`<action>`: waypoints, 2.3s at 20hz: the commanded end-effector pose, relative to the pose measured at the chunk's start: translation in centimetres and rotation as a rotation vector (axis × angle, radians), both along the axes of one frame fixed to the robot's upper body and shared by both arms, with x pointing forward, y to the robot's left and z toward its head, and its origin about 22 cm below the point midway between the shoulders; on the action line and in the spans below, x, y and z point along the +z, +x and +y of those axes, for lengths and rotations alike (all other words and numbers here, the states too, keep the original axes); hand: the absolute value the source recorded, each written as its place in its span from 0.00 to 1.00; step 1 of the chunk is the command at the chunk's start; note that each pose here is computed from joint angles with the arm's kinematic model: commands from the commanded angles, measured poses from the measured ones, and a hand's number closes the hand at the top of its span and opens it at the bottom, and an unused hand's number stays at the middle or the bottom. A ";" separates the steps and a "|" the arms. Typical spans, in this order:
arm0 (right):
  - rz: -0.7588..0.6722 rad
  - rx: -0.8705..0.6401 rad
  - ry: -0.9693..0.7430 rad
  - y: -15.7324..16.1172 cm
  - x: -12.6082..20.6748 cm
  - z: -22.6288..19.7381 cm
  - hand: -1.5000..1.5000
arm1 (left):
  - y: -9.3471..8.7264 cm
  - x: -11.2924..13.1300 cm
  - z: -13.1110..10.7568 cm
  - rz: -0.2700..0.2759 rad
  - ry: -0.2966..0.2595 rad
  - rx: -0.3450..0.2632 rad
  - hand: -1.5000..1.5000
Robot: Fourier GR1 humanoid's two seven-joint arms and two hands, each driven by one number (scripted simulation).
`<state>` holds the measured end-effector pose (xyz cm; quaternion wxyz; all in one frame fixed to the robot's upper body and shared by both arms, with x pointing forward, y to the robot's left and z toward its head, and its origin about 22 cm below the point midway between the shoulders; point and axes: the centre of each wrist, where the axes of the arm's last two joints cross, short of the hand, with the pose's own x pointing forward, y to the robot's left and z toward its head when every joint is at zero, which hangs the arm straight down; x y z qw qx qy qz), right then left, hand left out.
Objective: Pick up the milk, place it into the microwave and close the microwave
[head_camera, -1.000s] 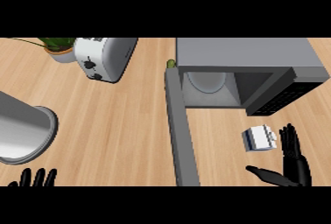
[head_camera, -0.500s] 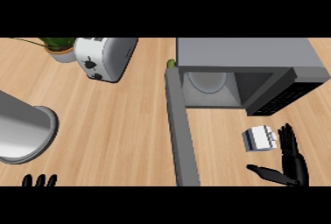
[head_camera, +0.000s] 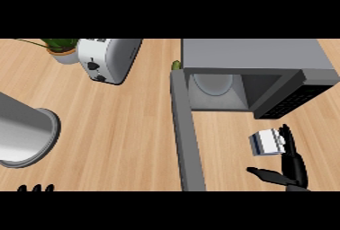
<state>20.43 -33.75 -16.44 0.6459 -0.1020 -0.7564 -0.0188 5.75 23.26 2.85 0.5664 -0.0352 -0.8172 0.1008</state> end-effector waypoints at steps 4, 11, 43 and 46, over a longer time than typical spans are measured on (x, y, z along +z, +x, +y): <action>-0.059 0.004 0.045 3.5 1.2 1.4 0.00 | 0.3 -0.8 -0.4 0.003 -0.005 0.005 0.00; -0.080 -0.108 -0.124 3.8 1.4 0.5 1.00 | 0.6 -1.0 0.3 -0.015 0.007 0.002 0.00; -0.269 0.070 -0.069 10.2 5.0 6.7 1.00 | -1.4 0.0 1.4 0.007 -0.019 -0.016 0.00; -0.266 0.082 -0.041 10.1 5.8 6.5 1.00 | -1.4 -0.2 -0.9 0.017 -0.028 -0.038 0.00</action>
